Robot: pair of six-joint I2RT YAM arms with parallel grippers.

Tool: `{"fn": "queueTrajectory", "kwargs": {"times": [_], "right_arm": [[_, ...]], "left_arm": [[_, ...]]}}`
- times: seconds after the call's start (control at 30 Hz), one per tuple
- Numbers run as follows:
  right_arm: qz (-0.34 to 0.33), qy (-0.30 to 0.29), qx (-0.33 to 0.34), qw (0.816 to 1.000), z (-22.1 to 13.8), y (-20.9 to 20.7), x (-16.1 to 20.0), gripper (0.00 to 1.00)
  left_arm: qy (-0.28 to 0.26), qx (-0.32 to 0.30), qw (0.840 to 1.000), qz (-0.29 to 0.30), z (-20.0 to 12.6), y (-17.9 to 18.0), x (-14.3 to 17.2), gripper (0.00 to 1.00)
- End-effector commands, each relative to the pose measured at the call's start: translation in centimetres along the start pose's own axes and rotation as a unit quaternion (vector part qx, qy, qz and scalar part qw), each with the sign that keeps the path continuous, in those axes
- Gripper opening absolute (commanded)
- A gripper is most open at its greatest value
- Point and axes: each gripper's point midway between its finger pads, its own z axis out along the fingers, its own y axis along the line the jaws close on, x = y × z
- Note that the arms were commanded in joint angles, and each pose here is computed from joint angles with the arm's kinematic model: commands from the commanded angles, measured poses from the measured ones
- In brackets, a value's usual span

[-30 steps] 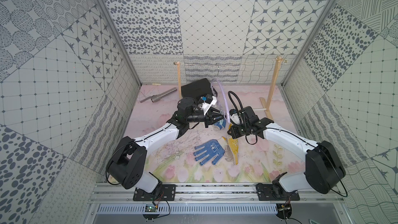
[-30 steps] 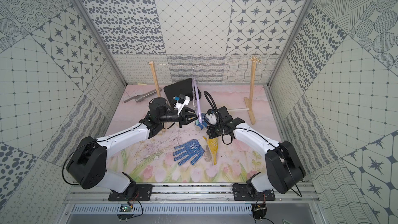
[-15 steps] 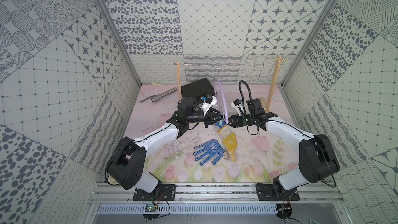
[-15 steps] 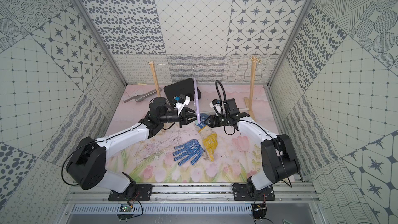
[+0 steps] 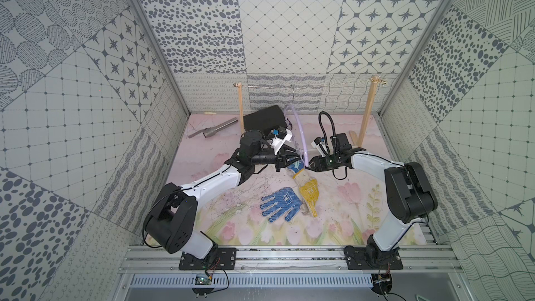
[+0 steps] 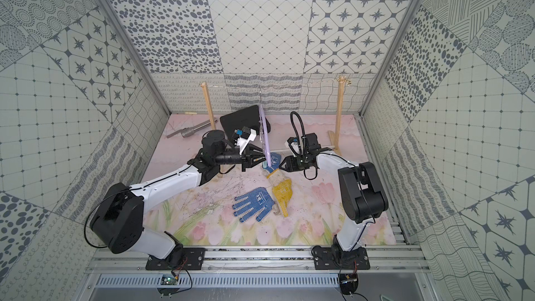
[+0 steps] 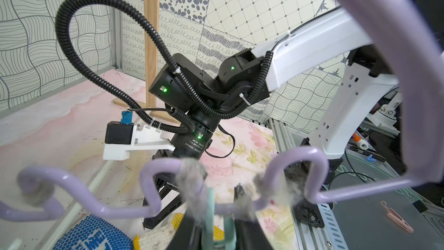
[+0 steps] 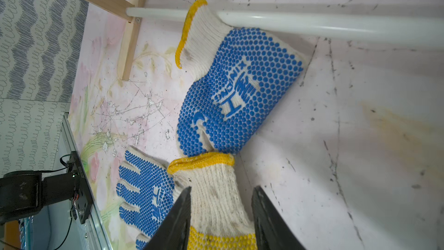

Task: Clip the gloves onto a hanger to dry
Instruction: Place the glove at the center of the board, then clamp the glove onto the hanger.

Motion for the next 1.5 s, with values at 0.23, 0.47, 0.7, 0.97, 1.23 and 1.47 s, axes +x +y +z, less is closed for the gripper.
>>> {"fn": "queueTrajectory", "kwargs": {"times": [0.23,0.47,0.7,0.97,1.23,1.47], "right_arm": [[-0.008,0.007,-0.04,0.999,1.4,0.2,-1.4,0.41],[0.022,0.021,-0.044,0.999,2.2,-0.3,-0.1,0.39],[0.033,0.024,-0.072,0.997,3.1,-0.1,0.5,0.36],[0.041,0.029,-0.088,0.995,3.8,-0.2,1.0,0.35],[0.037,0.021,-0.107,0.993,3.5,0.5,1.2,0.13],[0.016,-0.01,-0.108,0.994,0.8,2.7,0.7,0.0]], "left_arm": [[-0.009,0.005,1.0,0.029,0.2,-0.1,-0.8,0.0],[-0.008,0.004,0.999,0.032,0.1,-0.2,-0.9,0.0],[-0.008,0.006,1.0,0.028,0.1,-0.2,-0.8,0.0],[-0.008,0.007,1.0,0.029,0.2,-0.2,-0.8,0.0],[-0.007,0.008,1.0,0.028,0.3,-0.2,-0.6,0.0],[-0.011,0.008,1.0,0.026,0.4,-0.3,-1.0,0.0]]}}
